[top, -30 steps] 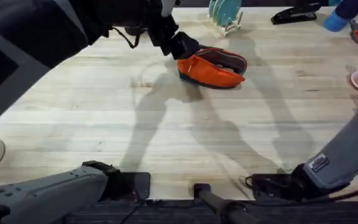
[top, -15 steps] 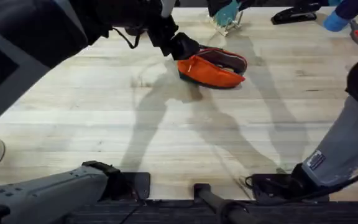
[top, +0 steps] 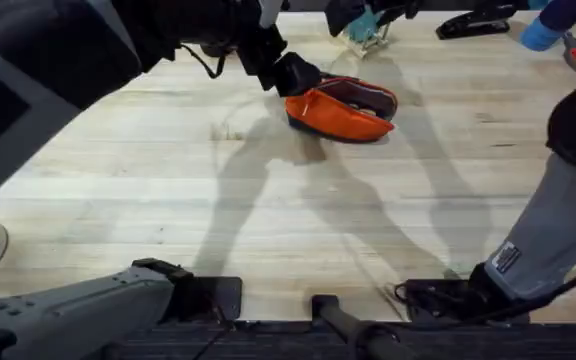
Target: Unzip the bag, pick up the pens from the table one at a time and place them inside, then zip the bag closed.
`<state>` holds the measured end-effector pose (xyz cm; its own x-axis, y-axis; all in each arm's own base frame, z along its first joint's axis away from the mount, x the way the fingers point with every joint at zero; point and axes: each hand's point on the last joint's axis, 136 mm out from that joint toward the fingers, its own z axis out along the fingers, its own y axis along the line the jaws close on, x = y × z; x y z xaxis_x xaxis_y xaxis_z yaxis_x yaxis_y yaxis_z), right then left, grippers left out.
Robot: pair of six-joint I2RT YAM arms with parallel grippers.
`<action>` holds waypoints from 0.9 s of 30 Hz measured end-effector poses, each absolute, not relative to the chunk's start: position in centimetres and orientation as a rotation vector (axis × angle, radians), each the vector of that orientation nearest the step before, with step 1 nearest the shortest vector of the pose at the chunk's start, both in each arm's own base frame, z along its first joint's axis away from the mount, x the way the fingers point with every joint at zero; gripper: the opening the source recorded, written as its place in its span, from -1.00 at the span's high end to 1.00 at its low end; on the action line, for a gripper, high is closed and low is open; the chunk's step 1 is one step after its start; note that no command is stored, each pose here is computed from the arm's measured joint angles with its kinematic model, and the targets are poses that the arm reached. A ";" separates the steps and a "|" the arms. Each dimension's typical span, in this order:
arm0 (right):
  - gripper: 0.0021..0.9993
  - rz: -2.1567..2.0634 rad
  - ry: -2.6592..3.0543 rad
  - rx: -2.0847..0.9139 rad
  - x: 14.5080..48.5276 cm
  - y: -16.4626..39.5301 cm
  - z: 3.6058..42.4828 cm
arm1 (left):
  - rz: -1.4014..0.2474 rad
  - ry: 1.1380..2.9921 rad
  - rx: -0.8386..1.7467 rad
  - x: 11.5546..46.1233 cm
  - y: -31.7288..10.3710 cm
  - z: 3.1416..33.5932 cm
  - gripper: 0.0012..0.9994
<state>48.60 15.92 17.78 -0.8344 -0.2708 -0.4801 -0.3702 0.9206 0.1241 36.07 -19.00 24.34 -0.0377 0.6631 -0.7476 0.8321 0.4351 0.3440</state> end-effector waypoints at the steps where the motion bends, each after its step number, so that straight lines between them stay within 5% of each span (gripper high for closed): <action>1: -0.99 0.294 2.612 -0.467 48.6 16.1 17.8 | -0.229 1.762 1.291 36.1 -19.0 24.3 -0.99; 13: -0.99 0.281 2.575 -0.462 49.5 16.6 17.9 | -0.229 1.762 1.291 36.1 -19.0 24.3 -0.99; 27: -0.99 0.273 2.661 -0.472 50.8 17.3 11.9 | -0.229 1.762 1.291 36.1 -19.0 24.3 -0.99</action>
